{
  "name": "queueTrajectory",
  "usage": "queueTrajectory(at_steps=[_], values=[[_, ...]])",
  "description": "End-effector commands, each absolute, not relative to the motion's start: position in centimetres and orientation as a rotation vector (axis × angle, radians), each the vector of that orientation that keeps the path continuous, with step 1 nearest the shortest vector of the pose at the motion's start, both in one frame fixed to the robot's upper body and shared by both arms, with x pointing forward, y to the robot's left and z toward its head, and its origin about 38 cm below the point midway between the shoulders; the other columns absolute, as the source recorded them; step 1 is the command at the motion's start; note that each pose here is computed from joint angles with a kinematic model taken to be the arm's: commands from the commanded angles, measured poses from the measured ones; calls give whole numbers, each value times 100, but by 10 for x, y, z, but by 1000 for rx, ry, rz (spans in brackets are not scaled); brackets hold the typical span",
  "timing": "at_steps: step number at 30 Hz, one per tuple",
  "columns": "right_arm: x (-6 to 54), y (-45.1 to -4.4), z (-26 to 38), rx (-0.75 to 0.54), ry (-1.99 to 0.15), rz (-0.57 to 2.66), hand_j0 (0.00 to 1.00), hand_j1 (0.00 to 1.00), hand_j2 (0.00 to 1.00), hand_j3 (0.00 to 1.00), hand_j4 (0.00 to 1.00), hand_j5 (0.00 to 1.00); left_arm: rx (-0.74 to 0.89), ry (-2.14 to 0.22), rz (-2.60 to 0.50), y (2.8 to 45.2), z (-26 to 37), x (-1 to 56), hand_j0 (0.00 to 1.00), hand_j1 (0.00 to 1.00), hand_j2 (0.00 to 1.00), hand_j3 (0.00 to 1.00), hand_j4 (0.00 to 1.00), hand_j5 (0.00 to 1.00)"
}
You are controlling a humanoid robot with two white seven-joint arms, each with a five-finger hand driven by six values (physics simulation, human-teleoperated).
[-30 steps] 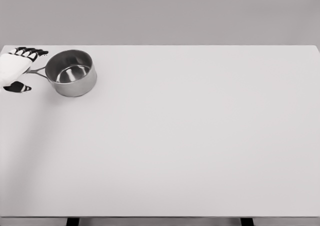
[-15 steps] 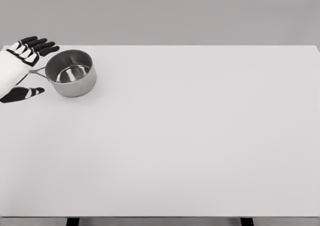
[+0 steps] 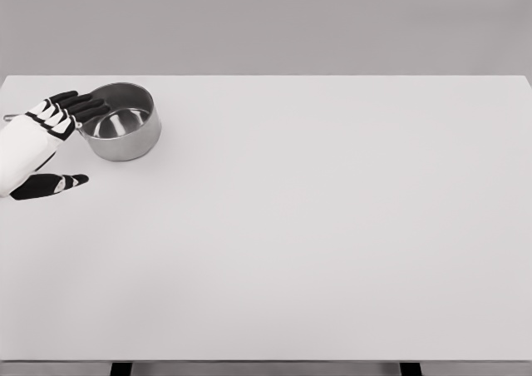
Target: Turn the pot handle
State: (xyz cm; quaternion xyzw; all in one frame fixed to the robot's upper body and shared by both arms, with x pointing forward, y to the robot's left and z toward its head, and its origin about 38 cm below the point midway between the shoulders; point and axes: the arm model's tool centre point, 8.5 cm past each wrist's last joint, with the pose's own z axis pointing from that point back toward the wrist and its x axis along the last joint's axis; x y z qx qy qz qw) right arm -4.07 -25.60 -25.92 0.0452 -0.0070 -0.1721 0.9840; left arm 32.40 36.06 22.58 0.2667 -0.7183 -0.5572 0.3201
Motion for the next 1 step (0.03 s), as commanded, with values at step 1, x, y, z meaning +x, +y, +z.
queueTrajectory(at_steps=[1], values=[[-41,-256,-259,91,-15,-346,100,100,100,100,100,100,693,-1896,-1452,360,226,324,100,100,100,100,100,100]])
